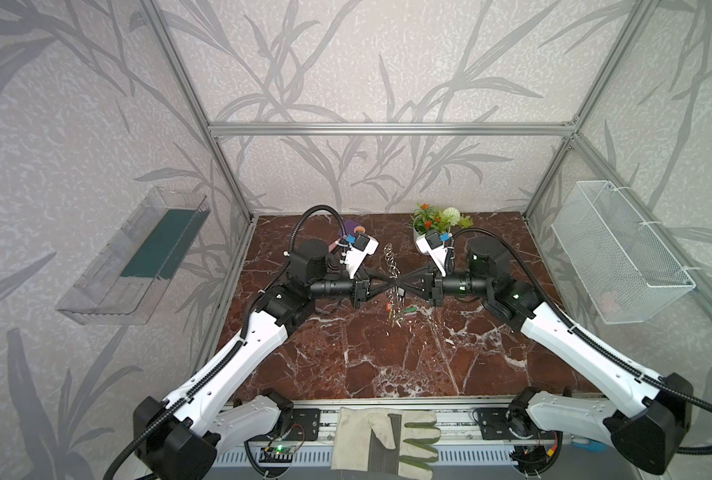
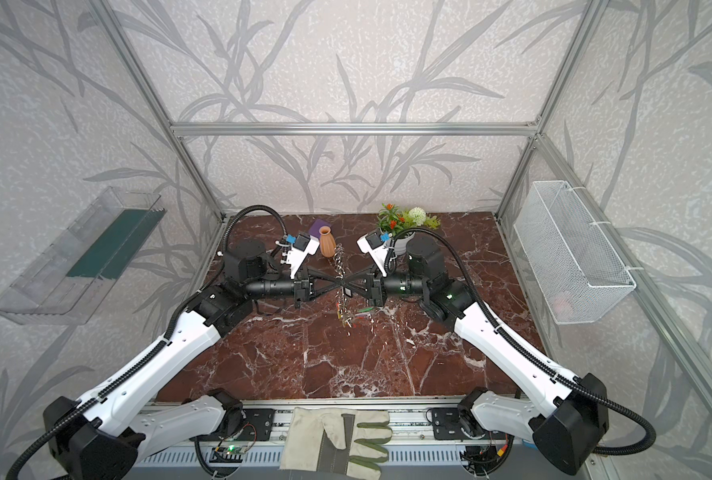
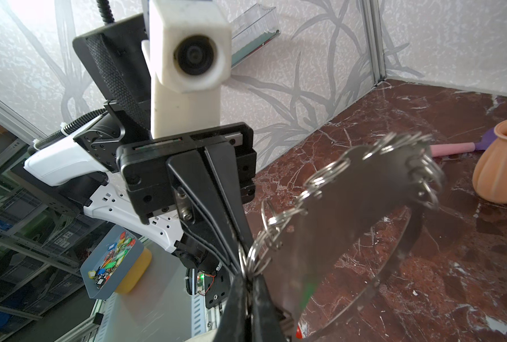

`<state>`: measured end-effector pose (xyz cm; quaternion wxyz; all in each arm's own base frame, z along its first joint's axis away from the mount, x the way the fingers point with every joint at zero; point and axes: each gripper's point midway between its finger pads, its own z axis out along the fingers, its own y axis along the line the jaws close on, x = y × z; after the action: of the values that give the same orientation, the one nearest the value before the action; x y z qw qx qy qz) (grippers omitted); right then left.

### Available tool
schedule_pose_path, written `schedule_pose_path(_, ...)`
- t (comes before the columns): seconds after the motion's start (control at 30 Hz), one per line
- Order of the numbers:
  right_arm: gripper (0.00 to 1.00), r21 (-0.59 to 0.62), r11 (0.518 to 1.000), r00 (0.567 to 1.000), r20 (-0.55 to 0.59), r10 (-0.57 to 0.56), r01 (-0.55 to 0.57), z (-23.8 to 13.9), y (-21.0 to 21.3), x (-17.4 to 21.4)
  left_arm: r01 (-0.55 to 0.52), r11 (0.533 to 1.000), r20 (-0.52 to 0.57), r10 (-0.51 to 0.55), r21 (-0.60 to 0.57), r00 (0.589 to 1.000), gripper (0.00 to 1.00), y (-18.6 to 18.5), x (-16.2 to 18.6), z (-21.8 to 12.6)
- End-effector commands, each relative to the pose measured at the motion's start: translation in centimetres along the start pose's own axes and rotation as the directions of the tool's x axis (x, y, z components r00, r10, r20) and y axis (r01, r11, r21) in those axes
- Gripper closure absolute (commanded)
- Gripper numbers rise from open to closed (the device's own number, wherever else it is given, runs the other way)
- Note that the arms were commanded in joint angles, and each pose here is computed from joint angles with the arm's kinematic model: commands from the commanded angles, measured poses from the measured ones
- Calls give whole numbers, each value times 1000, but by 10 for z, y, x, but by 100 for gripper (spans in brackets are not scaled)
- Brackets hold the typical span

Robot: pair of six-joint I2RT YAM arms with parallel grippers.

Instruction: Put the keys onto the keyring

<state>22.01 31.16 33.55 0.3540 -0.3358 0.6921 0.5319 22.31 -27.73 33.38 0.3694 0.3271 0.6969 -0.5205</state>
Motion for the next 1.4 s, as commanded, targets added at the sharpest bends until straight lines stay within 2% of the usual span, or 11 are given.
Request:
schedule_pose_path(0.0, 100, -40, 999, 999, 21, -32, 33, 5, 6, -4, -67, 995, 13, 66, 76, 998, 100, -21, -9, 0)
schedule_pose_path(0.3, 100, 24, 1000, 1000, 12, -15, 15, 6, -8, 1, -52, 996, -79, 57, 73, 995, 100, -22, 4, -2)
schedule_pose_path(0.53, 100, 42, 999, 1000, -5, -15, 15, 6, -10, 4, -23, 998, -181, 33, 59, 983, 88, -20, 18, -3)
schedule_pose_path(0.8, 100, 56, 998, 1000, -17, -11, 12, 6, -13, 6, -43, 998, -207, 52, 48, 977, 75, -20, 21, -6)
schedule_pose_path(0.9, 100, 56, 998, 1000, -20, -8, 9, 7, -14, 7, -46, 998, -204, 55, 48, 977, 82, -19, 22, -5)
schedule_pose_path(1.07, 100, 59, 998, 1000, -19, -10, 12, 8, -16, 6, -47, 996, -213, 61, 69, 975, 85, -21, 25, -5)
schedule_pose_path(1.23, 100, 57, 998, 1000, -21, -5, 6, 9, -18, 7, -53, 994, -215, 73, 96, 974, 94, -24, 30, -7)
schedule_pose_path(1.37, 100, 50, 999, 1000, -19, -2, 3, 10, -17, 6, -53, 992, -213, 76, 112, 974, 96, -26, 30, -6)
